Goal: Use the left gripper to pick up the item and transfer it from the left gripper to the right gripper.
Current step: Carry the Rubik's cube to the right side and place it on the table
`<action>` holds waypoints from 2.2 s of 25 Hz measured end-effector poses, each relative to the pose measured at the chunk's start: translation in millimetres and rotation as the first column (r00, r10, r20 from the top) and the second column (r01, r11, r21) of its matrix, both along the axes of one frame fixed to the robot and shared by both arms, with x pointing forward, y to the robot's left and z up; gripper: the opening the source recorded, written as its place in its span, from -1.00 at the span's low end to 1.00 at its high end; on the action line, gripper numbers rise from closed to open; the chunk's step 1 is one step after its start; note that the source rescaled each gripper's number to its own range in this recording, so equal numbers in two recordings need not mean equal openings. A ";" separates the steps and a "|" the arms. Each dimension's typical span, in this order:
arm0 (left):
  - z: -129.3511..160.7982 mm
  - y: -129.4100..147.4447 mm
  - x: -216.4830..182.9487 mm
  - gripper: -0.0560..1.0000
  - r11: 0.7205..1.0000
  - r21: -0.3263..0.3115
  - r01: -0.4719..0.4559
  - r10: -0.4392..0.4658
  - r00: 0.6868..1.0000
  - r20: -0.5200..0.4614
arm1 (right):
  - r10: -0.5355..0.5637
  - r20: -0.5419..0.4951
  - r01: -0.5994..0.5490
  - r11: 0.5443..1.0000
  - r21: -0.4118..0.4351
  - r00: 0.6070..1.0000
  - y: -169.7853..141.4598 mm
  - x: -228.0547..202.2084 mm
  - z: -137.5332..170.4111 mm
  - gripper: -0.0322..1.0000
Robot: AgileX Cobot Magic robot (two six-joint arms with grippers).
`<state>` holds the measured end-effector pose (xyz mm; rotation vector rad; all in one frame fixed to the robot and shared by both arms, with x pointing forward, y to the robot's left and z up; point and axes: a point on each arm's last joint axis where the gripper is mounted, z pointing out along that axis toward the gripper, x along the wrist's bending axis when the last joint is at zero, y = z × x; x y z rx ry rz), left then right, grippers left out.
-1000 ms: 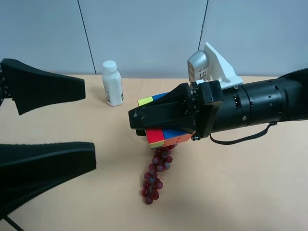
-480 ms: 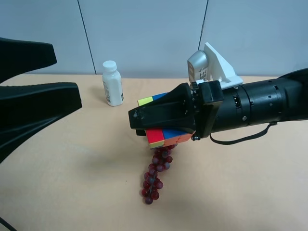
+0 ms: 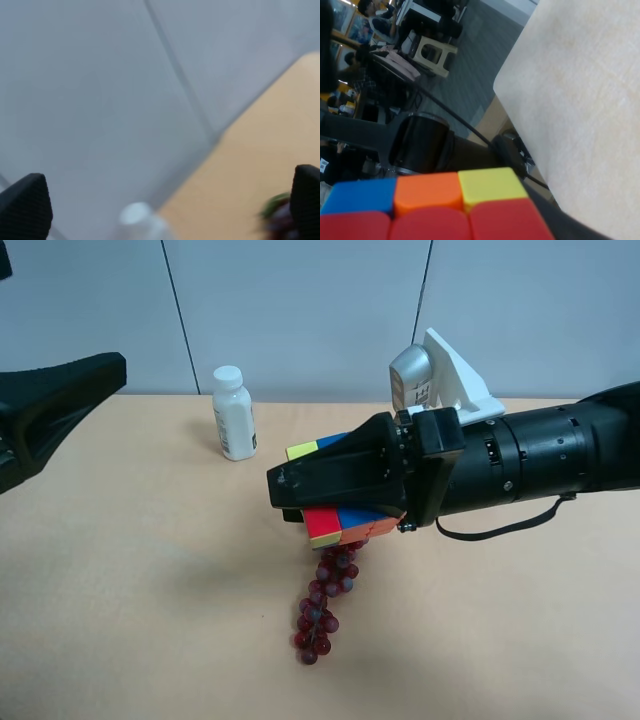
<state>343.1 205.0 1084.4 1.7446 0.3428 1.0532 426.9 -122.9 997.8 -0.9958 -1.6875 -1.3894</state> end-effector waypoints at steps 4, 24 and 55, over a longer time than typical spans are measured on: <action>0.7 9.1 6.2 0.83 0.982 0.152 -0.111 0.092 0.988 0.128 | 0.000 0.000 0.000 1.000 0.000 1.000 0.0 0.0 0.0 -0.92; 20.5 15.7 -14.9 0.64 0.986 0.165 -0.032 0.109 0.868 -0.484 | 0.000 0.001 0.000 1.000 0.000 1.000 0.0 0.0 0.0 -0.92; -30.4 101.6 -106.5 0.64 0.992 -0.127 -0.027 -0.053 0.811 -0.582 | 0.001 0.005 -0.001 1.000 0.000 1.000 0.0 0.0 0.0 -0.92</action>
